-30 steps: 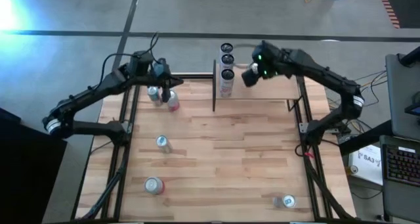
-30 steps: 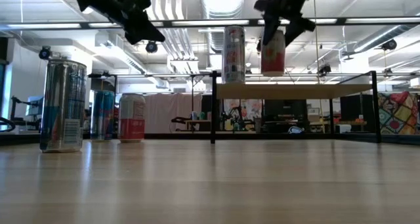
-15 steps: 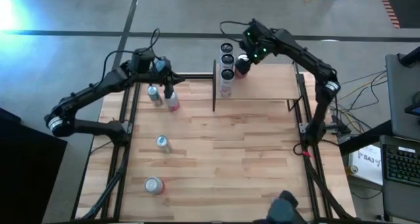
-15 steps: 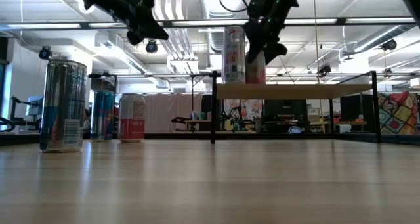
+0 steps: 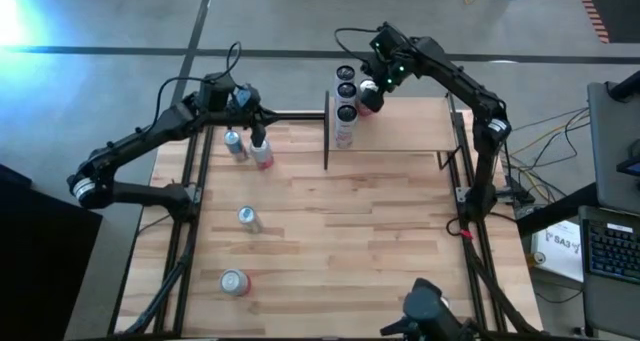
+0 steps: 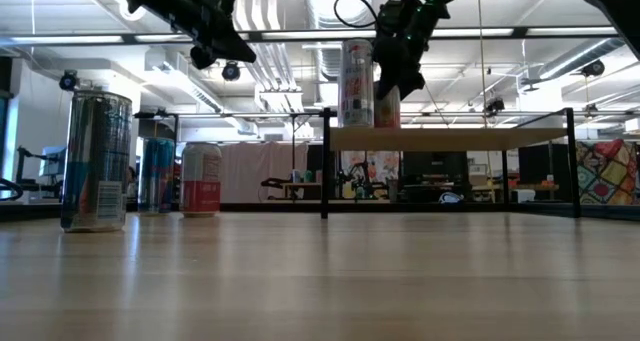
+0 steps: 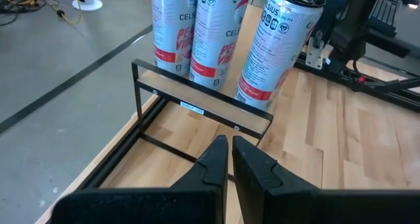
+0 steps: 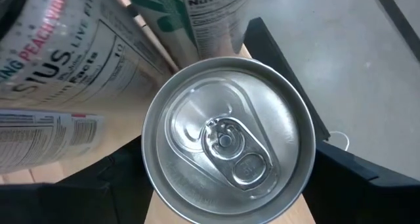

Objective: Place canned beverage on shelf
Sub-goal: Put the middle pink-white soda can on the shelf, then put the top pink and white soda can aligned with the other pink soda can on the shelf

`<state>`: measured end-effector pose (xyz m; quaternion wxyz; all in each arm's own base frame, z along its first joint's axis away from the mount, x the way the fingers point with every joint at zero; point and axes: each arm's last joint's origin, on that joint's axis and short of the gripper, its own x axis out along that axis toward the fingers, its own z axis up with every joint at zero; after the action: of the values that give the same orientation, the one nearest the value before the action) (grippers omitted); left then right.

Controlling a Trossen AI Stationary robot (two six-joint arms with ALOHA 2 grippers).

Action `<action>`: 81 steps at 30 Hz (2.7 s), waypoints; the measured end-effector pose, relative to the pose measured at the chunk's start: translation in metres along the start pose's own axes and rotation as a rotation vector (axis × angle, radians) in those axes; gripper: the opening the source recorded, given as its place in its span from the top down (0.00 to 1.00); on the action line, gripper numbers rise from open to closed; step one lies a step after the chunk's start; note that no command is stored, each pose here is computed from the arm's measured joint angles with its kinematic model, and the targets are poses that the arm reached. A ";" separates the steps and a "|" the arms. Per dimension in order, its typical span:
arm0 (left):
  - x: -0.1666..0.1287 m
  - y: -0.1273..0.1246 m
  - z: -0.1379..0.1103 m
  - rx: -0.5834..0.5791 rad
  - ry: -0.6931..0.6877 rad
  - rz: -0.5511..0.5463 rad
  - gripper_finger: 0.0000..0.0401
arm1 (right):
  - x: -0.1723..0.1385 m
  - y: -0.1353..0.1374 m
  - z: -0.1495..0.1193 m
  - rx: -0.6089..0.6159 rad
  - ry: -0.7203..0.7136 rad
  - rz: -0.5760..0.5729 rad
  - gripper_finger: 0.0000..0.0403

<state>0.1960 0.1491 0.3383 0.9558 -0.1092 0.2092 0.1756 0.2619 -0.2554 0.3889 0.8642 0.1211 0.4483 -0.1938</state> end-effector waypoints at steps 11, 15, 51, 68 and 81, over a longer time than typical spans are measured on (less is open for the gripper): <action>0.002 0.002 0.000 0.003 -0.001 0.028 1.00 | -0.002 -0.005 -0.002 -0.010 -0.002 -0.006 0.21; 0.004 0.003 -0.001 0.002 0.005 0.027 1.00 | -0.003 -0.005 -0.002 -0.011 -0.002 -0.010 0.15; -0.007 0.023 -0.043 -0.143 0.364 0.146 1.00 | -0.112 0.035 -0.017 0.303 -0.305 -0.155 0.18; 0.017 0.041 -0.068 -0.357 0.498 0.065 0.57 | -0.117 0.056 -0.017 0.271 -0.349 -0.111 0.18; 0.042 0.047 -0.081 -0.325 0.615 0.113 0.20 | -0.107 0.055 -0.019 0.291 -0.317 -0.107 0.18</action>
<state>0.1845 0.1813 0.2416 0.8069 -0.2959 0.4623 0.2181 0.2166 -0.1751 0.4678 0.8857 0.1887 0.2799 -0.3188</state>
